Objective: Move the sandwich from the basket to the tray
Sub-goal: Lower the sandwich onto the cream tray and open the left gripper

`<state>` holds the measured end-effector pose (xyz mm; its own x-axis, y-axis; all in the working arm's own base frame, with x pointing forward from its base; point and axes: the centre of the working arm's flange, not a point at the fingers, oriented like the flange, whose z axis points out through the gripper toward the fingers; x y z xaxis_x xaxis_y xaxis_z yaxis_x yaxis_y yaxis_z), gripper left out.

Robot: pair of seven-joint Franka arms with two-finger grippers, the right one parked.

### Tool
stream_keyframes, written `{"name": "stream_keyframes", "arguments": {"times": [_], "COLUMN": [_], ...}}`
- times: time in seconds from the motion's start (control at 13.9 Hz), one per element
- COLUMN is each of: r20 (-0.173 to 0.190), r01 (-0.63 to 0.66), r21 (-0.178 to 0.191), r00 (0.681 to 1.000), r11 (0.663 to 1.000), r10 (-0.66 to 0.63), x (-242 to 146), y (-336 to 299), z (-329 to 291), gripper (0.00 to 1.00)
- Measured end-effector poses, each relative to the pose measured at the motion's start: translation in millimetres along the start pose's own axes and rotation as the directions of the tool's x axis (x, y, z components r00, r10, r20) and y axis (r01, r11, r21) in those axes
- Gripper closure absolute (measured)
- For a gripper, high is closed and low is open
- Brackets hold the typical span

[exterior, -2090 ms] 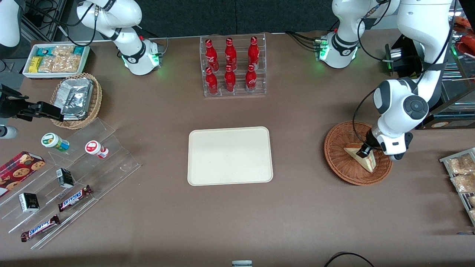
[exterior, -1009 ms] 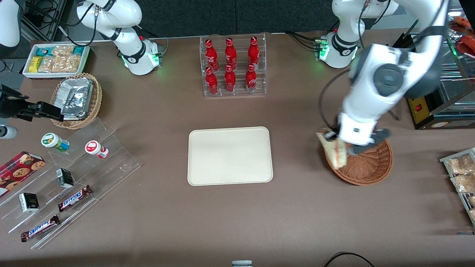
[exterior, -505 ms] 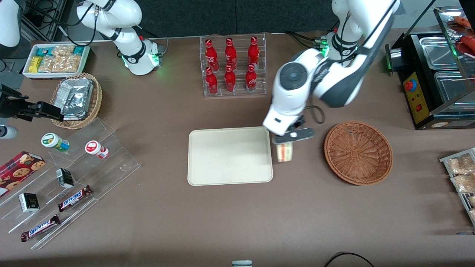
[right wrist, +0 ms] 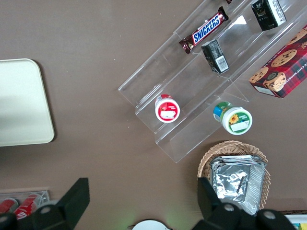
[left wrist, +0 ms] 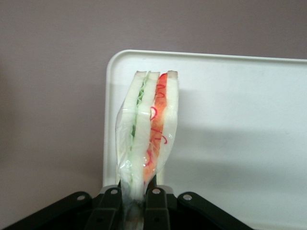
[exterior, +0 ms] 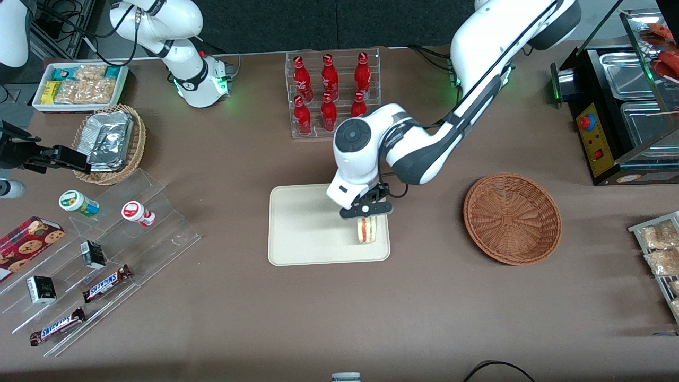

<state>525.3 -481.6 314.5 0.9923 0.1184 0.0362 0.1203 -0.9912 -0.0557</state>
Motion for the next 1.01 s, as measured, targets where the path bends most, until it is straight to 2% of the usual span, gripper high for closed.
{"name": "stream_keyframes", "arguments": {"times": [0.14, 0.29, 0.36, 0.58, 0.94, 1.01], "r20": [0.0, 0.003, -0.002, -0.031, -0.025, -0.027], "r01": [0.021, 0.022, 0.014, 0.024, 0.024, 0.024], "r21": [-0.033, -0.041, -0.039, -0.003, 0.006, 0.001], "r00": [1.0, 1.0, 1.0, 0.999, 0.999, 0.999], "r11": [0.999, 0.999, 0.999, 1.0, 1.0, 1.0], "r10": [-0.021, -0.022, -0.014, -0.024, -0.024, -0.024], "x": [-0.1, -3.2, -7.3, -19.5, -24.2, -23.5], "y": [7.9, 13.2, 17.4, 28.9, 36.7, 37.0], "z": [10.6, 19.0, 23.1, 44.5, 61.3, 61.3], "gripper": [0.85, 0.85, 0.85, 0.85, 0.85, 0.78]}}
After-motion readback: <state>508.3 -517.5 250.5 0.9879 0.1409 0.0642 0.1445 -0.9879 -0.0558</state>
